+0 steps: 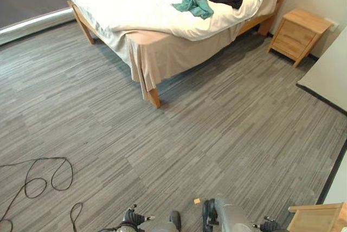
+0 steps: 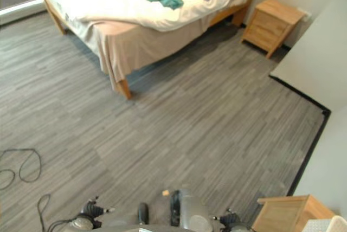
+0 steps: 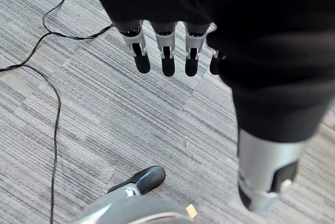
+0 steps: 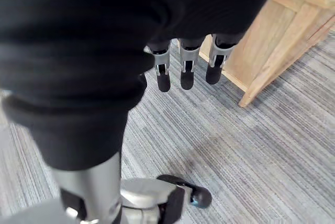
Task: Tidy up the quilt and then pick up the clothes from the bed and put them into the laundry hamper.
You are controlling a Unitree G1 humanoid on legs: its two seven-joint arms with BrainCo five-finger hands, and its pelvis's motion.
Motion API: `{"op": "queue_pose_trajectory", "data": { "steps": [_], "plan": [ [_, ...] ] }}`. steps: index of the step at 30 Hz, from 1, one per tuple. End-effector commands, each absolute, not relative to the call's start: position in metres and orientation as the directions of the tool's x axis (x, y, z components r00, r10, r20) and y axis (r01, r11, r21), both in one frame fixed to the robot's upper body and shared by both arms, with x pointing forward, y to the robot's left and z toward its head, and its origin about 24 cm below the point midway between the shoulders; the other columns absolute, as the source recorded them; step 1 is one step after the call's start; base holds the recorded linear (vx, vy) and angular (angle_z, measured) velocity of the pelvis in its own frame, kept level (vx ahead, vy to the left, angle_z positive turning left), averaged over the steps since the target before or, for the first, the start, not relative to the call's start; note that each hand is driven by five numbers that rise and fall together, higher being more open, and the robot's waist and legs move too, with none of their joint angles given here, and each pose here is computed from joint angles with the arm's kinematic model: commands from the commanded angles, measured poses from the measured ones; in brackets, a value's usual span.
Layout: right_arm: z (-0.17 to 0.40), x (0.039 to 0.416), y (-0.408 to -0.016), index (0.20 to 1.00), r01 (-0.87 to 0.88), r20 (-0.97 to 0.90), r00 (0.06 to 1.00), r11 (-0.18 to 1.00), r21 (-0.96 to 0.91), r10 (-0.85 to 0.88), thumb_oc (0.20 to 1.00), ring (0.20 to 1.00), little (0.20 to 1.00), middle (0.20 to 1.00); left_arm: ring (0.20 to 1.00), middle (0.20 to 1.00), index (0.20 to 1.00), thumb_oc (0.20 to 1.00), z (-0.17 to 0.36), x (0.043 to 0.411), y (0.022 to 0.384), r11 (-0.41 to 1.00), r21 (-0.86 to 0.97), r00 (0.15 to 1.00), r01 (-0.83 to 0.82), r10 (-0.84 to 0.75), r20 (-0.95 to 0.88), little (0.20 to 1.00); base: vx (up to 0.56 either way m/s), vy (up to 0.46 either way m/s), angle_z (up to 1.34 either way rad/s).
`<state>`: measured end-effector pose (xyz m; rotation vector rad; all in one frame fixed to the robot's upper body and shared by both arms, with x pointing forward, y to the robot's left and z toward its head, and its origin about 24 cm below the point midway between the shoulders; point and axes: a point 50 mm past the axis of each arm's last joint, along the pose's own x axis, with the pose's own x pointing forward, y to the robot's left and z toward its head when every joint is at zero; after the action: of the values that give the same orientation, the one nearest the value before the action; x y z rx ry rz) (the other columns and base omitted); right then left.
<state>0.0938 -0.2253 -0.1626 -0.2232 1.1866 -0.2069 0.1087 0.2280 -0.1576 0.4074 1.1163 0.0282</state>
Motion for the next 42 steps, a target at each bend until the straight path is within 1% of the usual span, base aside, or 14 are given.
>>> {"op": "queue_pose_trajectory", "data": {
  "steps": [1,3,4,6,10,14,18,19,22,25,34,40,41,42],
  "plan": [
    [-0.16,0.092,-0.233,1.0,0.07,-0.879,0.374,0.954,-0.292,-0.296,1.0,1.0,1.0,1.0,1.0,1.0,1.0,1.0,-0.153,0.111,0.243,0.903,0.389,0.459,0.184,0.271,-0.846,1.0,0.59,-0.107,0.42],
    [-0.163,0.08,-0.233,1.0,0.071,-0.892,0.342,0.955,-0.288,-0.295,1.0,1.0,1.0,1.0,1.0,1.0,1.0,1.0,-0.155,0.108,0.242,0.877,0.405,0.451,0.259,0.261,-0.853,1.0,1.04,-0.224,0.48],
    [-0.165,0.068,-0.239,1.0,0.018,-0.907,0.299,0.952,-0.305,-0.296,1.0,1.0,1.0,1.0,1.0,1.0,1.0,1.0,-0.156,0.104,0.242,0.881,0.401,0.438,0.251,0.266,-0.859,1.0,1.21,-0.339,0.58],
    [-0.164,0.067,-0.243,1.0,-0.033,-0.905,0.294,0.943,-0.331,-0.307,1.0,1.0,1.0,1.0,1.0,1.0,1.0,1.0,-0.153,0.111,0.244,0.887,0.41,0.457,0.212,0.281,-0.844,1.0,0.66,-0.34,0.78],
    [-0.154,0.101,-0.253,1.0,0.004,-0.851,0.386,0.923,-0.385,-0.357,1.0,1.0,1.0,1.0,1.0,1.0,1.0,1.0,-0.144,0.137,0.242,0.895,0.436,0.536,0.098,0.321,-0.781,1.0,0.34,-0.198,0.02],
    [-0.15,0.111,-0.255,1.0,-0.026,-0.83,0.422,0.91,-0.413,-0.364,1.0,1.0,1.0,1.0,1.0,1.0,1.0,1.0,-0.142,0.144,0.233,0.911,0.412,0.571,0.035,0.32,-0.756,1.0,0.5,0.124,-0.33],
    [-0.152,0.103,-0.254,1.0,-0.021,-0.835,0.405,0.91,-0.415,-0.372,1.0,1.0,1.0,1.0,1.0,1.0,1.0,1.0,-0.145,0.14,0.228,0.908,0.411,0.557,0.081,0.3,-0.774,1.0,0.56,0.241,-0.02],
    [-0.156,0.095,-0.25,1.0,-0.04,-0.852,0.381,0.914,-0.403,-0.359,1.0,1.0,1.0,1.0,1.0,1.0,1.0,1.0,-0.15,0.125,0.231,0.904,0.414,0.513,0.104,0.308,-0.801,1.0,0.47,0.217,0.14],
    [-0.159,0.091,-0.242,1.0,-0.038,-0.865,0.369,0.924,-0.381,-0.341,1.0,1.0,1.0,1.0,1.0,1.0,1.0,1.0,-0.153,0.118,0.233,0.898,0.417,0.487,0.139,0.305,-0.818,1.0,0.37,0.257,0.27],
    [-0.16,0.099,-0.228,1.0,-0.036,-0.87,0.387,0.938,-0.344,-0.304,1.0,1.0,1.0,1.0,1.0,1.0,1.0,1.0,-0.151,0.118,0.243,0.88,0.445,0.475,0.165,0.324,-0.818,1.0,0.3,0.239,0.46],
    [-0.16,0.104,-0.222,1.0,-0.049,-0.869,0.402,0.94,-0.337,-0.29,1.0,1.0,1.0,1.0,1.0,1.0,1.0,1.0,-0.141,0.132,0.26,0.834,0.513,0.516,0.204,0.354,-0.78,1.0,0.33,-0.025,1.02],
    [-0.161,0.097,-0.228,1.0,-0.077,-0.876,0.382,0.934,-0.349,-0.296,1.0,1.0,1.0,1.0,1.0,1.0,1.0,1.0,-0.145,0.117,0.263,0.844,0.505,0.483,0.179,0.371,-0.793,1.0,0.38,-0.151,0.51],
    [-0.161,0.095,-0.23,1.0,-0.088,-0.875,0.38,0.93,-0.356,-0.299,1.0,1.0,1.0,1.0,1.0,1.0,1.0,1.0,-0.145,0.118,0.262,0.848,0.503,0.49,0.168,0.371,-0.789,1.0,0.26,-0.119,0.51],
    [-0.159,0.097,-0.236,1.0,-0.091,-0.866,0.39,0.923,-0.375,-0.313,1.0,1.0,1.0,1.0,1.0,1.0,1.0,1.0,-0.142,0.127,0.261,0.849,0.506,0.526,0.152,0.364,-0.769,1.0,0.14,-0.141,0.62]
  ]
}}
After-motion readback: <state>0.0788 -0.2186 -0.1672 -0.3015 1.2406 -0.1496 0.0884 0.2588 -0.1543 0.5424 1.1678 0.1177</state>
